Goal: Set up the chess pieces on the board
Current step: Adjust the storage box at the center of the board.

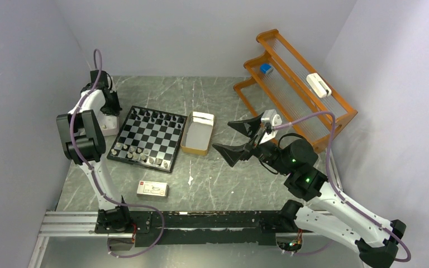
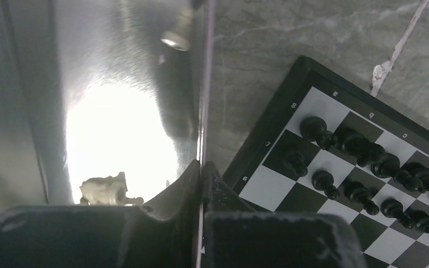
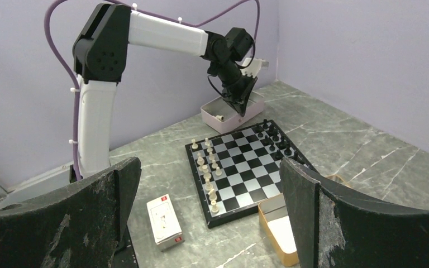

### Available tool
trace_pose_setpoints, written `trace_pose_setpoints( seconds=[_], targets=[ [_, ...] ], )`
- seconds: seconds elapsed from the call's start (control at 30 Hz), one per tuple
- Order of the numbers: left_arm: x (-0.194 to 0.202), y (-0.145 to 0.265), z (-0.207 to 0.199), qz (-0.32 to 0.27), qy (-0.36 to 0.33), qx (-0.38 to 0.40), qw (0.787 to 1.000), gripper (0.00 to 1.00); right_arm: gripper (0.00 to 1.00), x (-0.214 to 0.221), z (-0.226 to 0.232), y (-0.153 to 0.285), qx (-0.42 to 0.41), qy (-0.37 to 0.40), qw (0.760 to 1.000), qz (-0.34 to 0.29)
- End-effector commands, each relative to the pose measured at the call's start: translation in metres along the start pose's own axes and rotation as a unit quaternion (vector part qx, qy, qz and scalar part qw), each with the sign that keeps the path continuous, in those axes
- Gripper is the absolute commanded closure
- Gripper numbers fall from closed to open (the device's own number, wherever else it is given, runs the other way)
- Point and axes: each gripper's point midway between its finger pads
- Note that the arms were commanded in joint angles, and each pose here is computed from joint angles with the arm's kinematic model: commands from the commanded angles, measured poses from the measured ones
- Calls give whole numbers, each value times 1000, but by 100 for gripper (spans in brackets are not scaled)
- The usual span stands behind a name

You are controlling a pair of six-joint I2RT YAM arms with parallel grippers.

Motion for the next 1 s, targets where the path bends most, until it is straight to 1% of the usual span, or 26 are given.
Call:
trace_pose_setpoints(
  seconds=[0.0,0.23,0.3,0.43,0.53,0.67,0.77,0.87,0.97],
  targets=[
    [-16,13,0,-16,10,21,1000,95,0,-15,4,-1,-1,0,1000,-14],
    [-47,40,0,-44,42,85,994,95,0,-14,5,-8,-5,2,1000,-6],
    [-50,42,6,-51,46,76,995,95,0,-12,5,-10,-8,-6,1000,-6],
    [-40,33,17,-34,70,75,994,95,0,-8,7,-13,-14,-18,1000,-6],
    [-33,27,23,-27,72,62,995,95,0,-8,8,-14,-16,-19,1000,-4],
    [-29,16,22,-34,66,65,995,95,0,-11,7,-14,-15,-10,1000,-5],
    [-21,7,18,-20,62,76,995,95,0,-11,7,-14,-16,-10,1000,-8],
    [-15,8,13,-14,56,88,994,95,0,-9,7,-15,-19,-15,1000,-12],
    [-12,14,9,-23,27,91,995,95,0,-5,8,-15,-22,-16,1000,-12]
  ],
)
Point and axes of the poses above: each gripper's point midway between its finger pads, its own y axis back along the fingers, its own z axis along the line the jaws close on, x = y × z, and after that the axes turned 8 degrees about -y, right-handed
